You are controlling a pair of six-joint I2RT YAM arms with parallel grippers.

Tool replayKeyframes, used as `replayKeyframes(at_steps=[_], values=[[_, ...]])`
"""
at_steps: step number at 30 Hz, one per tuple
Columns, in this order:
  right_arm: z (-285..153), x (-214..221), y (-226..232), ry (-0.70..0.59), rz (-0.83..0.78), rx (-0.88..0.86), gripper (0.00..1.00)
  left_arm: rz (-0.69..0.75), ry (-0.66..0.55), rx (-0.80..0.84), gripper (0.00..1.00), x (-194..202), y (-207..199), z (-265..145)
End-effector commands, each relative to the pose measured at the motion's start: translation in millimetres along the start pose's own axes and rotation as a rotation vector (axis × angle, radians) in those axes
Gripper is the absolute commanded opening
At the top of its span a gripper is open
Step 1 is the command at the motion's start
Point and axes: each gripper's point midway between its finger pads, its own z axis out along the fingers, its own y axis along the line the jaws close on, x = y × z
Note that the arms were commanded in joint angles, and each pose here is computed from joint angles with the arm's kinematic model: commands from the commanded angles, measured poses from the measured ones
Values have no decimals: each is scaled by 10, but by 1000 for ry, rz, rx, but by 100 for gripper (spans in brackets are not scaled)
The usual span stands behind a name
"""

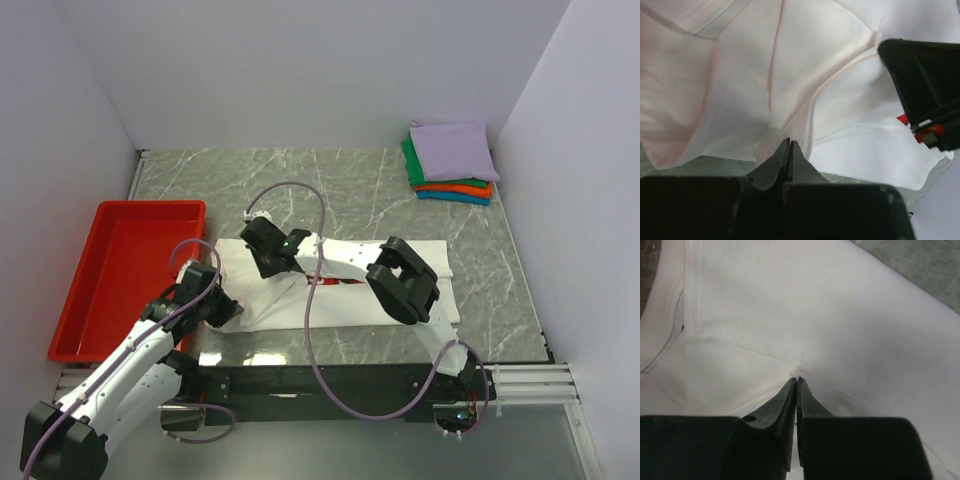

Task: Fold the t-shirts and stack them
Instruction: Fold the tshirt

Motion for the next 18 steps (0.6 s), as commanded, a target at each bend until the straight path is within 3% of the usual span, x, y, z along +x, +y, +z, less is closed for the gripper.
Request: replayKeyframes(at_steps=[1, 11, 18], values=[[-435, -380, 5, -118, 51, 4, 7, 7, -14, 26, 0, -33, -72, -40], [-823, -439, -202, -170, 139, 29, 3, 26, -36, 35, 0, -113, -171, -103], [-993, -181, -393, -167, 201, 67, 1, 54, -72, 35, 0, -231, -283, -170]])
